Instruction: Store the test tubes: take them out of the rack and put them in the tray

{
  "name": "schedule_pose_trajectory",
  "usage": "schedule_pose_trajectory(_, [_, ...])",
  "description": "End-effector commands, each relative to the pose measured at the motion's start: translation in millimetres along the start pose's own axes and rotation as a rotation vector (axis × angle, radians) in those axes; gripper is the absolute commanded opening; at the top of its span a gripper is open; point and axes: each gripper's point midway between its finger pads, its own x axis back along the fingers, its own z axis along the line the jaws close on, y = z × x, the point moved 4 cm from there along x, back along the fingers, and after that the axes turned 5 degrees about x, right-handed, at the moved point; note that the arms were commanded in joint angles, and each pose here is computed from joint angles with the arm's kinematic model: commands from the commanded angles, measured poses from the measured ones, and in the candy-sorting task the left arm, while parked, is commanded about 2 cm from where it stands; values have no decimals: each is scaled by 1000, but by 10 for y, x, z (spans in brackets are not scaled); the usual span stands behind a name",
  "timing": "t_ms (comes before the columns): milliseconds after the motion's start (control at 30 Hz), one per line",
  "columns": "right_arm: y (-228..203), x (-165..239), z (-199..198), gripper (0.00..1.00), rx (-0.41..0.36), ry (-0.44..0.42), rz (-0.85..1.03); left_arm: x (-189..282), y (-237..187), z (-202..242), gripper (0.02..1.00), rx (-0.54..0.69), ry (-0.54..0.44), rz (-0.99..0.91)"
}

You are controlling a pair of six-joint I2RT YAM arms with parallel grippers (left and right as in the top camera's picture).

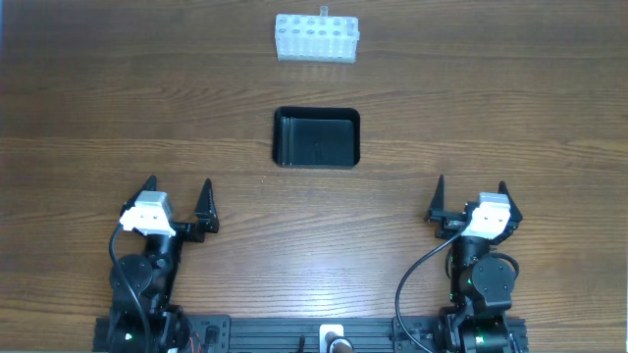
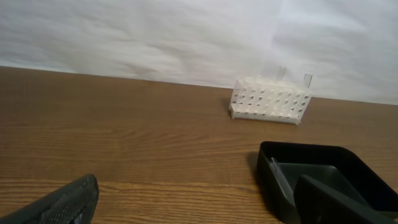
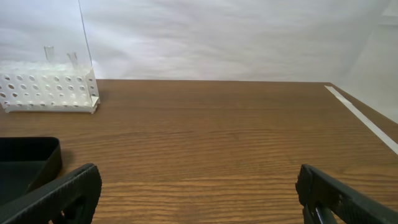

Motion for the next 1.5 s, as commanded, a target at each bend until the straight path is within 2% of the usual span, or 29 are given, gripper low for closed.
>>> schedule_pose_trajectory(33, [-22, -2, 16, 991, 2, 13, 3, 2, -12, -6, 1000, -11, -10, 0])
schedule_pose_trajectory(133, [95, -13, 7, 993, -24, 10, -51, 2, -12, -5, 1000, -11, -10, 0])
schedule_pose_trajectory(267, [268, -63, 3, 991, -192, 19, -92, 2, -12, -6, 1000, -11, -10, 0])
schedule_pose_trajectory(300, [306, -88, 28, 991, -198, 39, -86, 2, -12, -6, 998, -11, -10, 0])
schedule_pose_trajectory(467, [511, -342, 183, 991, -181, 140, 4, 2, -12, -5, 1000, -11, -10, 0])
schedule_pose_trajectory(600, [695, -639, 422, 991, -169, 261, 88, 2, -12, -6, 1000, -11, -10, 0])
schedule_pose_trajectory(767, [917, -1047, 1008, 993, -106, 398, 164, 2, -12, -5, 1000, -11, -10, 0])
schedule_pose_trajectory(1067, [954, -1579, 2201, 991, 4, 519, 300, 2, -12, -5, 1000, -11, -10, 0])
schedule_pose_trajectory(1133, [933, -1686, 2378, 991, 5, 521, 341, 2, -12, -6, 1000, -11, -10, 0])
schedule_pose_trajectory(1500, [829, -2510, 2892, 991, -11, 363, 465, 2, -12, -6, 1000, -11, -10, 0])
